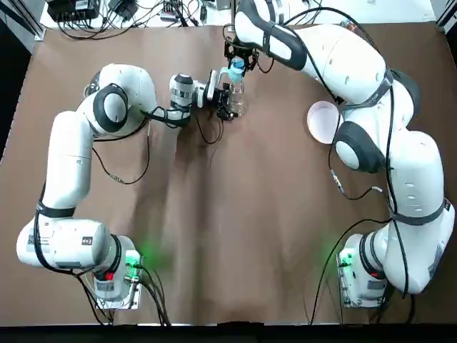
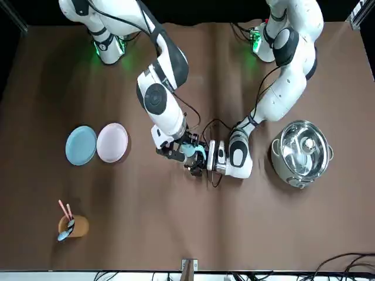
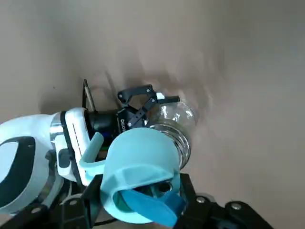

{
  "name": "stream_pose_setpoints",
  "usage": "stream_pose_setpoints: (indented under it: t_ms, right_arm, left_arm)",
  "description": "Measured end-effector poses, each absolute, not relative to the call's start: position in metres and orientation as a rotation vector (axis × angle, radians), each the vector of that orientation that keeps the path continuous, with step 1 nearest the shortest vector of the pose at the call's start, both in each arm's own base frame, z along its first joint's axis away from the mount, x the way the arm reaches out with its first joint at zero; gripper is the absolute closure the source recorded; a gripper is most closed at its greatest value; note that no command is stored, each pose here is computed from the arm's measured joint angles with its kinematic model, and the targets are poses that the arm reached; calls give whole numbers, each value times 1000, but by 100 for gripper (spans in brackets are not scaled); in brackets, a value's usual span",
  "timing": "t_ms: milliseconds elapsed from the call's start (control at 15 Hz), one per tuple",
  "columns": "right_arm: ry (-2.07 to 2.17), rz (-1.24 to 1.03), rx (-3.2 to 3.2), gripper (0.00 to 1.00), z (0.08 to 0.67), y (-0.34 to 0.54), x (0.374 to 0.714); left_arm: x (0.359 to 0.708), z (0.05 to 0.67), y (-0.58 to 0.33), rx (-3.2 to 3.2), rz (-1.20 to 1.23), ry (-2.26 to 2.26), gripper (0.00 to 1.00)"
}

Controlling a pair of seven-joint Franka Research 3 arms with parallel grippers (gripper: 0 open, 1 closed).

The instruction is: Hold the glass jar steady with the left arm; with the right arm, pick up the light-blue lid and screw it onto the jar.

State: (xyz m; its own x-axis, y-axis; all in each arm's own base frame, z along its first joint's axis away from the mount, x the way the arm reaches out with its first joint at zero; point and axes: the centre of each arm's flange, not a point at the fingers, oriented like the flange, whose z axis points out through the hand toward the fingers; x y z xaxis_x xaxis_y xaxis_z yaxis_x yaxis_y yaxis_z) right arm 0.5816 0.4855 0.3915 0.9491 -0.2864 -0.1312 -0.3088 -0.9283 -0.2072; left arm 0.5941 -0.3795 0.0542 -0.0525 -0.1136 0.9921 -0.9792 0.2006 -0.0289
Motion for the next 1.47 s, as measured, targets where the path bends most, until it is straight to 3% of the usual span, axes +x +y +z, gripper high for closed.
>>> stream_pose_setpoints:
  t_ms: [867,1467]
  right_arm:
    - [175,185,-2926,32,389,485,575]
    - [281,201,-2915,32,389,483,577]
  left_arm:
    - [594,54,-380,1124,1031,-1414,7]
    - [595,55,-379,1124,1031,-1414,7]
